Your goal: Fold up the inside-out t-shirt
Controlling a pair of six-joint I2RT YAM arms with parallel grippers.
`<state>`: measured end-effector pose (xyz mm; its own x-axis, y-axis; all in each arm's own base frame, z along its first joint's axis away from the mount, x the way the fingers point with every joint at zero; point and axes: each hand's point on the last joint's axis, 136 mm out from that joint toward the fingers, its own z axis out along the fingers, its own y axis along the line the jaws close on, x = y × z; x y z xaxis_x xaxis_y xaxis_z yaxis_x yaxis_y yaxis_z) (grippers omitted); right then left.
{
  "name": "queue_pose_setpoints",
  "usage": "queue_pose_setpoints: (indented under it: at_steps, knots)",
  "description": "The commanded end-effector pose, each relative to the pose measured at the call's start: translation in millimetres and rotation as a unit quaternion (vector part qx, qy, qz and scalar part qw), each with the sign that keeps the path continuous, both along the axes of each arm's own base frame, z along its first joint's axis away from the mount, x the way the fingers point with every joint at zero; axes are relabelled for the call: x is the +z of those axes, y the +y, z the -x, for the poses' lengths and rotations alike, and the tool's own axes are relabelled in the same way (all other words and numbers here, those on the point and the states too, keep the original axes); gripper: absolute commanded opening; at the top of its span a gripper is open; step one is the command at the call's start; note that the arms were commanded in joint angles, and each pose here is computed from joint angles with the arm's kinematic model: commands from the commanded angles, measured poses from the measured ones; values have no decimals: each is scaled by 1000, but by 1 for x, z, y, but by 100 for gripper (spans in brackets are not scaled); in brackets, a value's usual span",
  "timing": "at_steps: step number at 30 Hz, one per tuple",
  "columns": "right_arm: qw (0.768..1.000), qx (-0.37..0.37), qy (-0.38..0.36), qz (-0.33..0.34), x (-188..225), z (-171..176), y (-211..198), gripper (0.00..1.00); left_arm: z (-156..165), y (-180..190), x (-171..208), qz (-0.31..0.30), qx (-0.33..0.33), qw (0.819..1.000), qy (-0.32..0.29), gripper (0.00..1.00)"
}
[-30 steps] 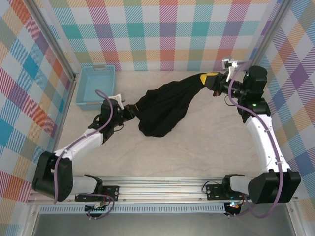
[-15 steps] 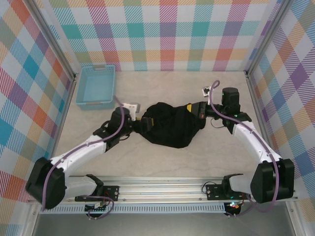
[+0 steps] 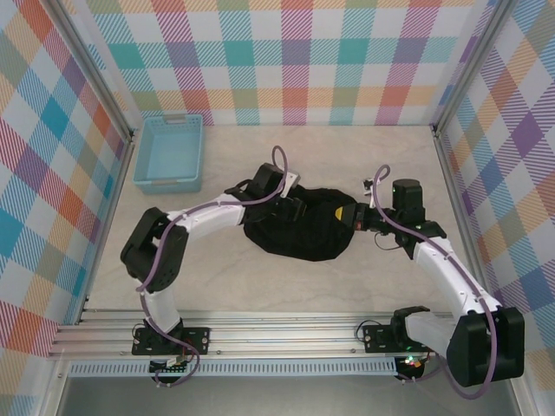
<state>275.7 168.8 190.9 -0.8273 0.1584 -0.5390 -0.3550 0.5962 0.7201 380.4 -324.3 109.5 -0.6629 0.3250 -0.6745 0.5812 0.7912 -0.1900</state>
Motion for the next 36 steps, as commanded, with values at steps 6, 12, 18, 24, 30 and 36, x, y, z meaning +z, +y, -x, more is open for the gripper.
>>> queue_pose_setpoints:
  at_steps: [6, 12, 18, 24, 30, 36]
  knots:
    - [999, -16, 23, 15, -19, 14, -6, 0, -28, -14, -9, -14, -12, 1000, 4, 29]
    - [990, -95, -57, 82, 9, -5, -34, 0, -49, 8, 94, 101, 23, 992, -72, 8]
    - [941, -218, -202, 162, 99, -30, -83, 0, -39, 107, 259, 287, 119, 929, -199, 0]
    - [917, -258, -231, 198, 131, -41, -100, 0, -18, 179, 321, 364, 195, 871, -266, 0]
    - [949, -235, -93, 188, 35, -35, -90, 0, 4, 170, 271, 383, 165, 884, -213, 0]
    - [973, -178, 35, 144, -45, -17, -57, 0, 37, 122, 177, 353, 86, 924, -117, 0]
